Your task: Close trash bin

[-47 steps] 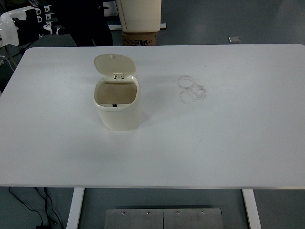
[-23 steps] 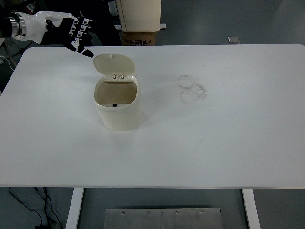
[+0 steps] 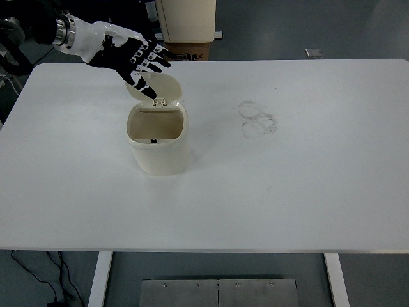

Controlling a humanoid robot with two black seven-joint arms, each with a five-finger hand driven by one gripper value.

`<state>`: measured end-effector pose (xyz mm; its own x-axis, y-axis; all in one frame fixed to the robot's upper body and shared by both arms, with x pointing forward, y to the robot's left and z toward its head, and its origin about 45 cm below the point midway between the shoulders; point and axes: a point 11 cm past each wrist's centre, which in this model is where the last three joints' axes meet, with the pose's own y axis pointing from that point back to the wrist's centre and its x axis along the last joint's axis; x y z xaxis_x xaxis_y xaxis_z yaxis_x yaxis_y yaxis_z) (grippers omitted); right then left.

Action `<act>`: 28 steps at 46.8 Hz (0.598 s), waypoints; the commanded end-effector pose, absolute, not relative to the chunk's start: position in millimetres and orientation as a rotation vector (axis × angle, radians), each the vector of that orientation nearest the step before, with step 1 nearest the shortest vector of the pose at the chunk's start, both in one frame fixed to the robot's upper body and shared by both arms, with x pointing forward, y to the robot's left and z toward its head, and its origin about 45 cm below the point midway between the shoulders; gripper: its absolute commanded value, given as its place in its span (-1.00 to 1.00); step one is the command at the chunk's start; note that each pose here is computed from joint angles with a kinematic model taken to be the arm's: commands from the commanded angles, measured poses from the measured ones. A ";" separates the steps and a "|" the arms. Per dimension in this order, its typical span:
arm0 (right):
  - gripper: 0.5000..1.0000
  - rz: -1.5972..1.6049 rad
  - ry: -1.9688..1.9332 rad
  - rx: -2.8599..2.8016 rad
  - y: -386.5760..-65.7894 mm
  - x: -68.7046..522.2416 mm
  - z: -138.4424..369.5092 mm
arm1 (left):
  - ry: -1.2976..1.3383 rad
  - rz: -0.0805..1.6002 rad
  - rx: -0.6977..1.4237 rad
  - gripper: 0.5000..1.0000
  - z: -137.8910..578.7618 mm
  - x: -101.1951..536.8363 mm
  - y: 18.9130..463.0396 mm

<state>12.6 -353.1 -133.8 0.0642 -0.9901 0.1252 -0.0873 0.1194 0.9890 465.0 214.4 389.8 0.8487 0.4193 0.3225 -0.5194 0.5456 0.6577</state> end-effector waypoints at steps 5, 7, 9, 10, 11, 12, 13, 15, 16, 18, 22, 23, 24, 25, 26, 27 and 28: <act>0.97 -1.027 -1.273 1.210 -353.1 12.5 -133.8 | -0.143 0.542 0.901 1.00 390.0 460.6 214.4; 0.97 -1.026 -1.274 1.211 -353.0 12.7 -133.8 | -0.151 0.532 0.911 1.00 390.7 459.1 212.0; 0.97 -1.026 -1.274 1.211 -353.0 12.7 -133.8 | -0.161 0.521 0.919 1.00 392.8 457.5 208.4; 0.97 -1.027 -1.273 1.210 -353.1 12.5 -133.8 | -0.165 0.517 0.922 1.00 394.0 456.8 206.7; 0.97 -1.028 -1.274 1.210 -353.1 12.5 -133.8 | -0.168 0.513 0.930 1.00 394.8 455.8 205.7; 0.97 -1.027 -1.273 1.210 -353.1 12.5 -133.8 | -0.172 0.509 0.938 1.00 395.9 454.8 204.9; 0.97 -1.027 -1.273 1.210 -353.1 12.5 -133.8 | -0.172 0.505 0.951 1.00 395.4 453.7 204.7; 0.97 -1.027 -1.273 1.210 -353.1 12.5 -133.8 | -0.173 0.500 0.976 1.00 394.9 452.1 205.2; 0.97 -1.028 -1.274 1.210 -353.1 12.5 -133.8 | -0.172 0.498 0.986 1.00 394.4 451.2 205.1; 0.97 -1.028 -1.274 1.210 -353.1 12.5 -133.8 | -0.173 0.488 1.003 1.00 393.5 449.1 203.7; 0.97 -1.027 -1.273 1.210 -353.1 12.5 -133.8 | -0.168 0.463 1.023 1.00 388.9 443.6 199.9; 0.97 -1.027 -1.273 1.210 -353.1 12.5 -133.8 | -0.168 0.456 1.026 1.00 388.2 442.1 198.4; 0.97 -1.027 -1.273 1.210 -353.1 12.5 -133.8 | -0.168 0.447 1.029 1.00 387.4 440.2 196.7; 0.97 -1.028 -1.274 1.210 -353.1 12.5 -133.8 | -0.167 0.442 1.036 1.00 386.4 439.0 196.2; 0.97 -1.028 -1.274 1.210 -353.1 12.5 -133.8 | -0.167 0.438 1.041 1.00 386.1 438.0 195.5; 0.97 -1.027 -1.273 1.210 -353.1 12.5 -133.8 | -0.165 0.432 1.047 1.00 384.6 436.7 195.0; 0.97 -1.027 -1.273 1.210 -353.1 12.5 -133.8 | -0.165 0.430 1.053 1.00 384.2 436.1 195.0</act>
<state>12.5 -353.1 -133.8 0.0643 -0.9900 0.1252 -0.0873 0.1194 0.9890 438.7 195.9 386.3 0.9006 0.2732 0.3381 -0.4288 0.4302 0.7944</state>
